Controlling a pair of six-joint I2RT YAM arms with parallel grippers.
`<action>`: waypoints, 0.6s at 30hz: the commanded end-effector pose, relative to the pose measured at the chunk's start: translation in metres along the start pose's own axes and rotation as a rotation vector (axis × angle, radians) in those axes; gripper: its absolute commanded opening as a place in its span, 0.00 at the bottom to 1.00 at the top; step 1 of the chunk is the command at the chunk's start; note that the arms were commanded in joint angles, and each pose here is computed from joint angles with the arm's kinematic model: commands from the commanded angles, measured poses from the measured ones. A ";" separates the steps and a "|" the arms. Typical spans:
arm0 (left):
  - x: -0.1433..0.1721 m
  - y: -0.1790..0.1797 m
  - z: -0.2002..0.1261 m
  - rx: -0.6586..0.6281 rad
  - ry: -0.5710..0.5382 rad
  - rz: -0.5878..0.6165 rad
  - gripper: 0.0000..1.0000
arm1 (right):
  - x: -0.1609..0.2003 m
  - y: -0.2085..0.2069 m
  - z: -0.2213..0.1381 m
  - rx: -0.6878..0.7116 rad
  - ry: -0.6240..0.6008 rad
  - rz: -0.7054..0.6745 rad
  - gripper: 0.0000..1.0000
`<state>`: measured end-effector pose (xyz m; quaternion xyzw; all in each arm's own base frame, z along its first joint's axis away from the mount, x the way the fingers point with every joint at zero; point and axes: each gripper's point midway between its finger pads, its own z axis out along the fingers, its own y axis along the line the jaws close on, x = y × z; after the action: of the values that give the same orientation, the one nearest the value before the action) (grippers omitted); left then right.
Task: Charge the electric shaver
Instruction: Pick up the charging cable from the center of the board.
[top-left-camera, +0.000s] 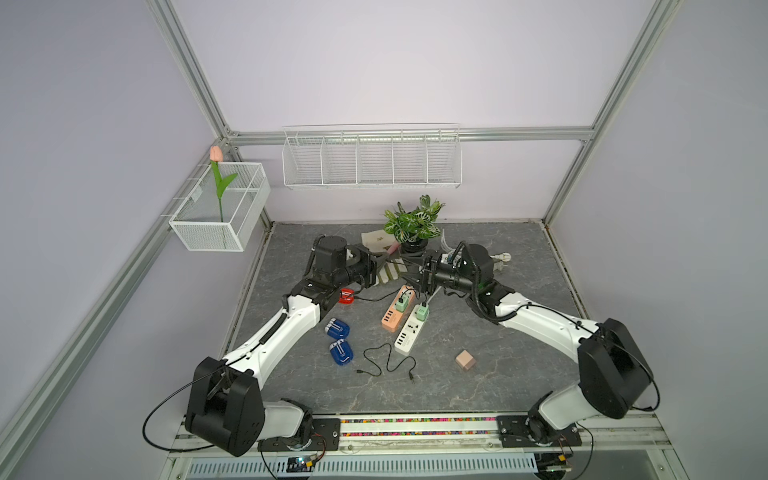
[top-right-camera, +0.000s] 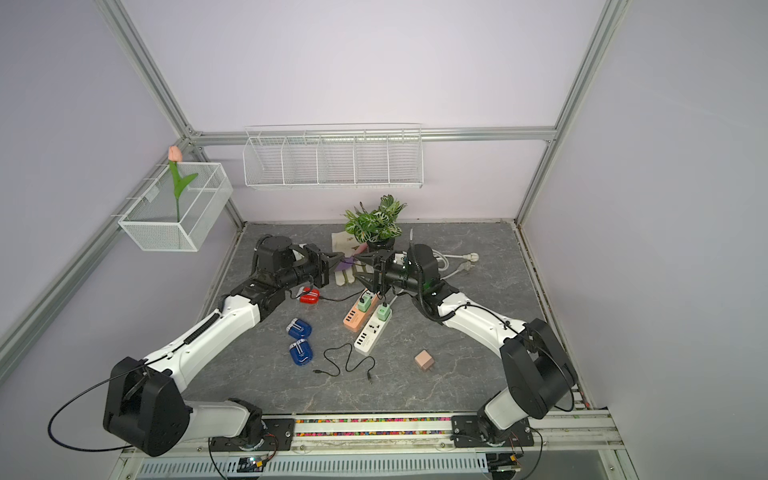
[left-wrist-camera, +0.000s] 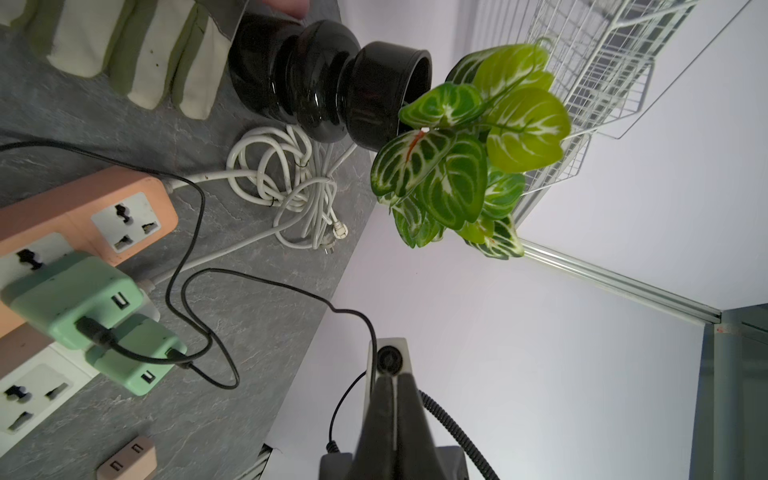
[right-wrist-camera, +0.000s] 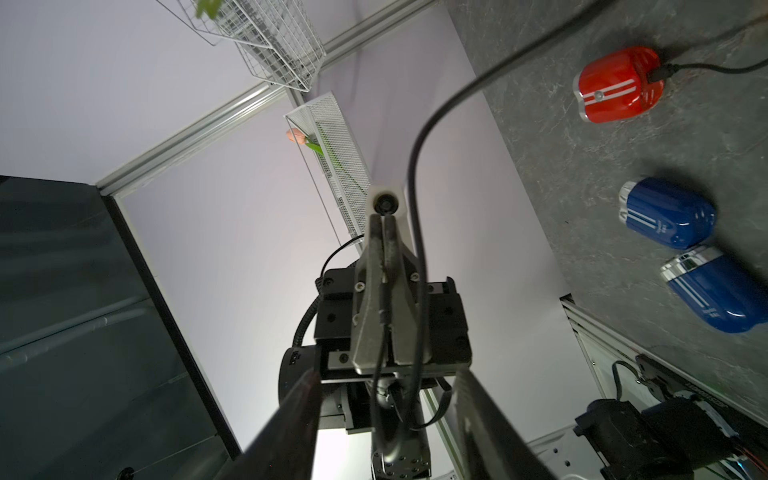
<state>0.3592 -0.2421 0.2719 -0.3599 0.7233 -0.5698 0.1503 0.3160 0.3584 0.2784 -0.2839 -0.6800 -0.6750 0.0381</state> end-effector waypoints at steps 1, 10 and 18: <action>-0.004 0.003 -0.008 -0.014 -0.069 -0.019 0.00 | 0.005 0.006 0.003 -0.016 -0.030 0.000 0.59; 0.001 0.008 -0.005 -0.027 -0.076 -0.012 0.00 | 0.006 0.024 0.025 -0.039 -0.013 -0.021 0.47; 0.001 0.005 -0.005 -0.018 -0.075 -0.008 0.00 | 0.002 0.016 0.034 -0.013 -0.007 0.000 0.35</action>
<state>0.3547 -0.2402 0.2711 -0.3779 0.7224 -0.5522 0.1739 0.3301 0.3832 0.2844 -0.2846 -0.6825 -0.6727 0.0275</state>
